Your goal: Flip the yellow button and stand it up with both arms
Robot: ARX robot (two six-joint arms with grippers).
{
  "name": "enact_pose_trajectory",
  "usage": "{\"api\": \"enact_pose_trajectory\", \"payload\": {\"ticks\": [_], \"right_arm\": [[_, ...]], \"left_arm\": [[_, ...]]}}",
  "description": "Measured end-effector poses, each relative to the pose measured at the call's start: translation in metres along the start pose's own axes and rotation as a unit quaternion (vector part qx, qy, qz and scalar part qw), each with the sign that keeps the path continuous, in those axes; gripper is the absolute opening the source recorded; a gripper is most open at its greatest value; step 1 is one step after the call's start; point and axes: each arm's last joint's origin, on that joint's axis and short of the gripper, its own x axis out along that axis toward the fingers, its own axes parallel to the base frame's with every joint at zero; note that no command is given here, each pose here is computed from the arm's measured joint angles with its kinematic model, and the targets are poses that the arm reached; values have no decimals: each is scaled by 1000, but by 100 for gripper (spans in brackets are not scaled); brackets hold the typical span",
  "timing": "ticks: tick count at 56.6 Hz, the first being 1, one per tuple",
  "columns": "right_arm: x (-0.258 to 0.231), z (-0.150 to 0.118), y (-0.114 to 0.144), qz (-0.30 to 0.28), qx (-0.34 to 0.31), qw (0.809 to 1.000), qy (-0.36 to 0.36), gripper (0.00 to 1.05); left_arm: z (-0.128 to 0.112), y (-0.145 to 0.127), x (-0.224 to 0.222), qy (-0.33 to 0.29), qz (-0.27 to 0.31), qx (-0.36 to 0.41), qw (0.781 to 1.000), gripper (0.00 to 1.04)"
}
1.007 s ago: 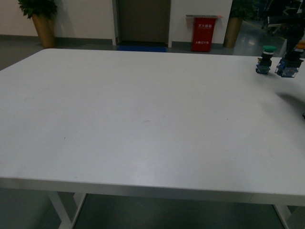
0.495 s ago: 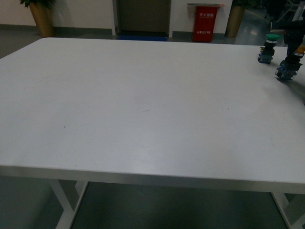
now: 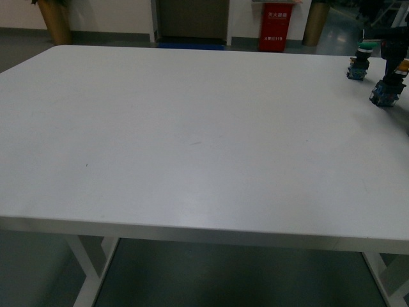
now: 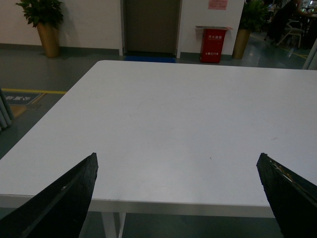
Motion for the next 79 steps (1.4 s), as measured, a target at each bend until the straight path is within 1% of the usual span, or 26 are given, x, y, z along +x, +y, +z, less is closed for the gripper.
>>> {"api": "enact_pose_trajectory", "payload": {"ticks": [5,8,13,16,21,24,25,33,40,44,47,53,60,68,73,79], "right_arm": [[1,-1,1,4,0,1000,0,50],[1,-1,3,5,-1,1000,1,59],[1,-1,4,8,-2,1000,-1,70],[1,-1,5,8,-2,1000,-3,79],[0,-1,6,9,-2,1000,-5,89],[-1,0,6,9,-1,1000,-7,98],[-1,0,6,10,-1,1000,-7,99],[-3,2,4,6,0,1000,-10,97],[-15,5,-4,10,-1,999,-33,98],[-31,5,-12,23,-7,998,-55,98],[-52,3,-21,39,-13,996,-81,98],[-95,-10,-36,78,-22,989,-125,98],[-144,-33,-48,130,-29,978,-161,98],[-203,-72,-59,195,-31,961,-196,98],[-238,-99,-65,240,-24,945,-222,98],[-269,-125,-72,284,-13,926,-249,98]], "left_arm": [[0,0,0,0,0,0,1000,99],[0,0,0,0,0,0,1000,99],[0,0,0,0,0,0,1000,99],[0,0,0,0,0,0,1000,99],[0,0,0,0,0,0,1000,99],[0,0,0,0,0,0,1000,99],[0,0,0,0,0,0,1000,99],[0,0,0,0,0,0,1000,99],[0,0,0,0,0,0,1000,99],[0,0,0,0,0,0,1000,99],[0,0,0,0,0,0,1000,99],[0,0,0,0,0,0,1000,99],[0,0,0,0,0,0,1000,99],[0,0,0,0,0,0,1000,99],[0,0,0,0,0,0,1000,99],[0,0,0,0,0,0,1000,99]]}}
